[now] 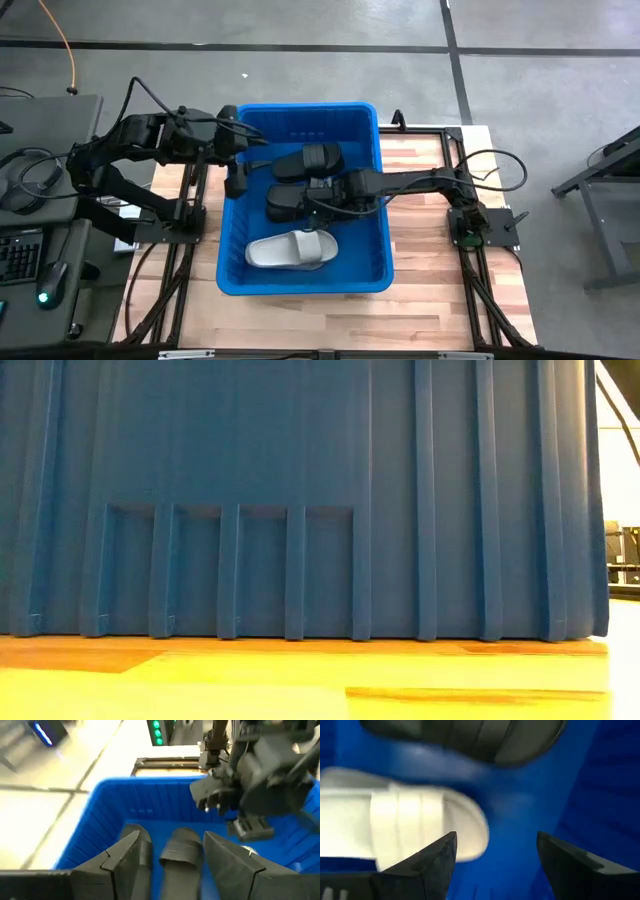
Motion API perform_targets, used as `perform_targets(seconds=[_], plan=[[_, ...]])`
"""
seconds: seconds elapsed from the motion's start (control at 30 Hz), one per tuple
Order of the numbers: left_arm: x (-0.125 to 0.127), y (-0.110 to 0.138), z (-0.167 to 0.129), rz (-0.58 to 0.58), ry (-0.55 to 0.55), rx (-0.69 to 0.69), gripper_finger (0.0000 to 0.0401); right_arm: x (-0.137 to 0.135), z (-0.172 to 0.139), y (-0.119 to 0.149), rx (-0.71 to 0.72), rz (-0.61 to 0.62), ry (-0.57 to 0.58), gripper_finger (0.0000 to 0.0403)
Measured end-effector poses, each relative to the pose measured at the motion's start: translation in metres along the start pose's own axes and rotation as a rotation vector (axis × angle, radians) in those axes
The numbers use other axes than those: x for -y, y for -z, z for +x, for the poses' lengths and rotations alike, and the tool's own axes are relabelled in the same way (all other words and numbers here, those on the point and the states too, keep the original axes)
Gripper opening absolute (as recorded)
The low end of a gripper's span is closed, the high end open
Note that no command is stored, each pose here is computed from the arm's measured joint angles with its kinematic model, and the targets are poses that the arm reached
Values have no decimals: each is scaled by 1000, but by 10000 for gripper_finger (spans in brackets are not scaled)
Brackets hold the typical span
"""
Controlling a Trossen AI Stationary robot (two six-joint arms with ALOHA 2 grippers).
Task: Pick and place slides into bin
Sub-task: Return to Home Position
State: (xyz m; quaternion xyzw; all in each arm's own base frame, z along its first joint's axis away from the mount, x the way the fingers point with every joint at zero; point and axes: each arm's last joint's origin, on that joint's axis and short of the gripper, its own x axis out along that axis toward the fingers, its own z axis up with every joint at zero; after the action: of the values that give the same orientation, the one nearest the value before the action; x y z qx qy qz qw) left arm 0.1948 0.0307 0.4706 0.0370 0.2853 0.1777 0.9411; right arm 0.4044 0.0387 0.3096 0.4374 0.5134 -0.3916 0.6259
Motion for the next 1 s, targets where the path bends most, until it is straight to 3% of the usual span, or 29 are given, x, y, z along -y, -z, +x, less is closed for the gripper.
perform_targets(seconds=[0.07,0.17,0.27,0.37,0.53,0.7,0.87,1.0], plan=[[-1,0,-2,20,-11,13,207,0,-16,0,71,-51,-12,261],[-2,-1,-9,-117,1,48,207,1,-47,-3,156,-151,-62,261],[-4,-3,-29,-121,118,150,207,9,-73,0,362,-218,-87,261],[-8,-3,-51,-144,221,247,207,26,-98,9,552,-270,-75,261],[-15,5,-79,-109,201,325,207,54,-135,37,853,-390,45,261],[-18,17,-93,-101,216,363,207,80,-169,59,873,-504,-39,261],[-20,38,-102,-130,216,456,207,109,-202,87,1068,-524,-96,261],[-16,62,-91,-136,233,520,207,137,-225,98,1073,-560,-192,261]])
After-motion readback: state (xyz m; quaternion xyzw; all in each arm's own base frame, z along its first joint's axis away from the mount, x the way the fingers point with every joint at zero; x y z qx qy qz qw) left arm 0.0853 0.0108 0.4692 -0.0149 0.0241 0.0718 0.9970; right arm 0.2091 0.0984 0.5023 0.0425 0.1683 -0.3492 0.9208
